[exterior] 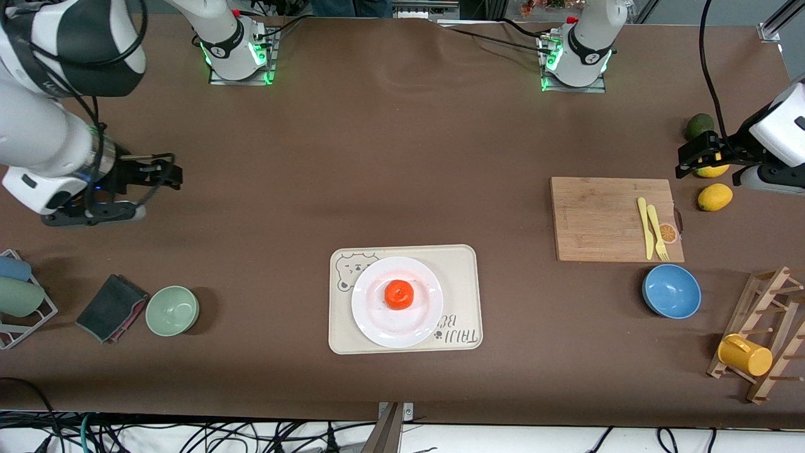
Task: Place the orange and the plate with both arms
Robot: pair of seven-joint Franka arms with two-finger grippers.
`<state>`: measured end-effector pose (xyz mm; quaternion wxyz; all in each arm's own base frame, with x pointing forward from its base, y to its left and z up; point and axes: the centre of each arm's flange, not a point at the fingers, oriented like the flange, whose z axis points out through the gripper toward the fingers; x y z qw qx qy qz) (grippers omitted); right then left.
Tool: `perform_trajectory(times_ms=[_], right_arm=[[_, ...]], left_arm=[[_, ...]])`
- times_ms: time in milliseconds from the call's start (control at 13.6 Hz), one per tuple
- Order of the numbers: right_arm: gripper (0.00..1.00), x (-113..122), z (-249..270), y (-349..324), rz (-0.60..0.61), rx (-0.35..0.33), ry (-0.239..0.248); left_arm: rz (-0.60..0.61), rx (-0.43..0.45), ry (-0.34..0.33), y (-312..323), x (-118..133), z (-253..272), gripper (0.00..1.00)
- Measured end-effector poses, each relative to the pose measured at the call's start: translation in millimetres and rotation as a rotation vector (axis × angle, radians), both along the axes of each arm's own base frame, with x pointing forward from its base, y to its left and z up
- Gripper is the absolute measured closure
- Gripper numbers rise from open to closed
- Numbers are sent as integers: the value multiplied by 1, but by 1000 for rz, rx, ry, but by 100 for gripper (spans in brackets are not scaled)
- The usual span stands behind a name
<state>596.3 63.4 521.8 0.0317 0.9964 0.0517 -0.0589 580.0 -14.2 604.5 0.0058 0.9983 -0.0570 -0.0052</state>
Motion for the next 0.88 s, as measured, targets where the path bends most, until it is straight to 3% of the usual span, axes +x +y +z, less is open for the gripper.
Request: perform_trajectory(times_ms=[147,368,589,883], right_arm=[[0,-25,-1,-40,-46,15,-41],[0,-50,43,-69,-89,22,-118],[0,-64,66,-74,-103,21,-73],[0,-45,57,-77,-116,34,-50]], left_arm=[[-2,1,2,0,0,-1,0],[-12,1,5,0,1,-3,0],[-15,1,6,0,1,-3,0],[-13,1,7,1,1,-3,0]])
